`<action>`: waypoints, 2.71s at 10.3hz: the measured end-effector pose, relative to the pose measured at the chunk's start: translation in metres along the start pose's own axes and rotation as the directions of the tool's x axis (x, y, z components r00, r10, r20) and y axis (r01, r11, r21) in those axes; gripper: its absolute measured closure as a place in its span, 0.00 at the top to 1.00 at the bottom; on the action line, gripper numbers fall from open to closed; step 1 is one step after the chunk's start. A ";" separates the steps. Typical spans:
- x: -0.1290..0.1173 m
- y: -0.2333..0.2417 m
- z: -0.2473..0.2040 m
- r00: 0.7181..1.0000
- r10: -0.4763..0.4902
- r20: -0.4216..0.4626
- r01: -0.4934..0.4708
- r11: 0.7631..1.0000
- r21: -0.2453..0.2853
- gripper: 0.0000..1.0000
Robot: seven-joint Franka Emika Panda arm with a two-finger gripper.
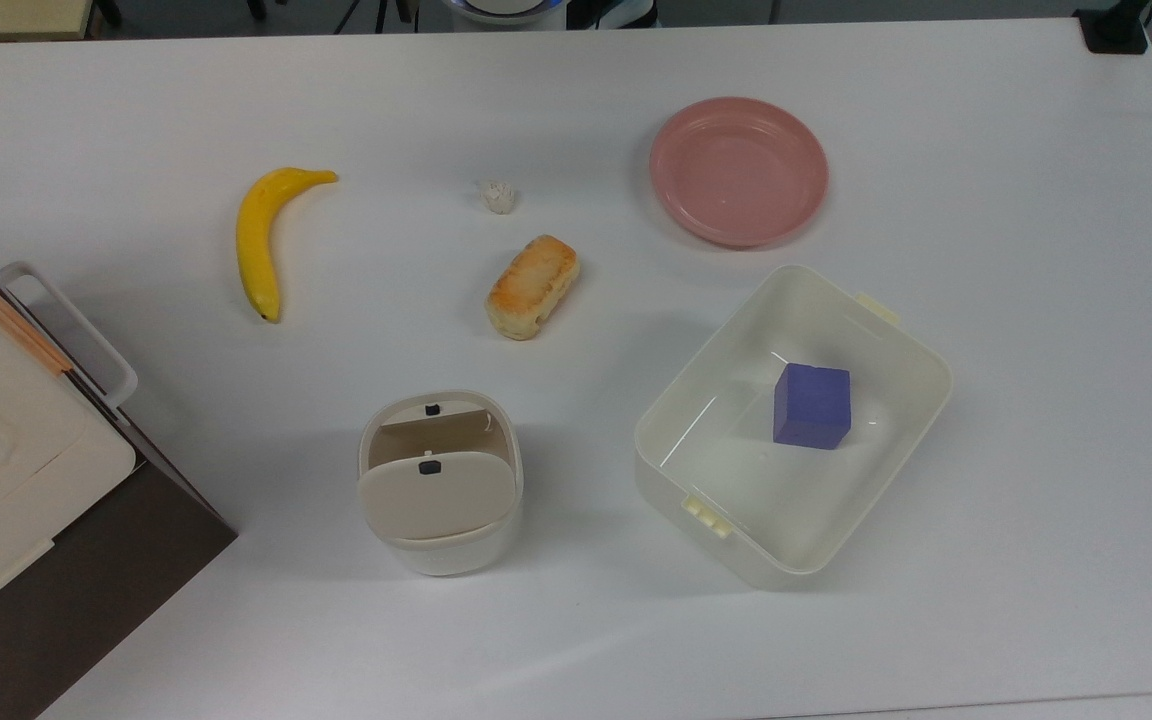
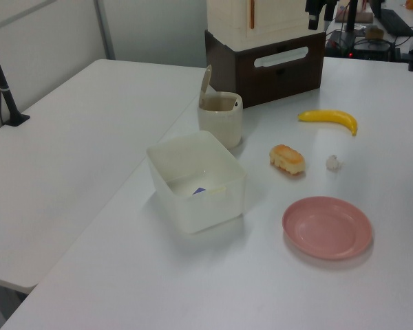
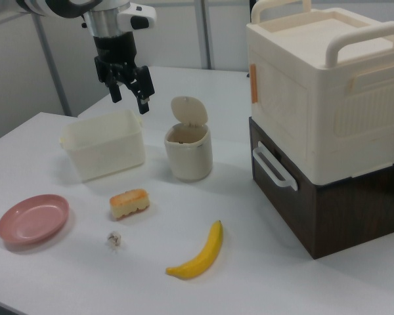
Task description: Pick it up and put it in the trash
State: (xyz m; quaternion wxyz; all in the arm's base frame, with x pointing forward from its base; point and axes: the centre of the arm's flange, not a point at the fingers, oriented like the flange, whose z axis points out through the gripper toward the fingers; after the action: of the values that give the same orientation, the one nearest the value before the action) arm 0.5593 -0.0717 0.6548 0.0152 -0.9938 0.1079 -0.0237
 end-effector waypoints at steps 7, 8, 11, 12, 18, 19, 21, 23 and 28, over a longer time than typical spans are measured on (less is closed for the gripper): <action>-0.001 0.000 0.002 1.000 -0.016 0.013 0.016 1.000 -0.001 1.00; -0.001 -0.001 0.003 1.000 -0.017 0.014 0.017 1.000 -0.001 1.00; -0.001 -0.001 0.005 0.999 -0.041 0.021 0.041 0.999 -0.001 0.98; -0.001 -0.001 0.007 0.999 -0.045 0.024 0.045 0.999 -0.001 1.00; -0.008 -0.027 0.052 0.982 -0.146 0.120 0.148 0.989 -0.007 1.00; -0.011 -0.031 0.066 0.970 -0.192 0.150 0.196 0.981 -0.009 1.00; -0.012 -0.043 0.090 0.954 -0.251 0.167 0.256 0.967 -0.008 1.00; -0.016 -0.062 0.121 0.940 -0.294 0.173 0.304 0.952 -0.034 1.00; -0.042 -0.101 0.216 0.884 -0.399 0.243 0.430 0.898 -0.089 1.00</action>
State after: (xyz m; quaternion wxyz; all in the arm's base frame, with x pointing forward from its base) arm 0.5510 0.0414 0.4411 -0.0486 -0.9887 -0.1085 0.0909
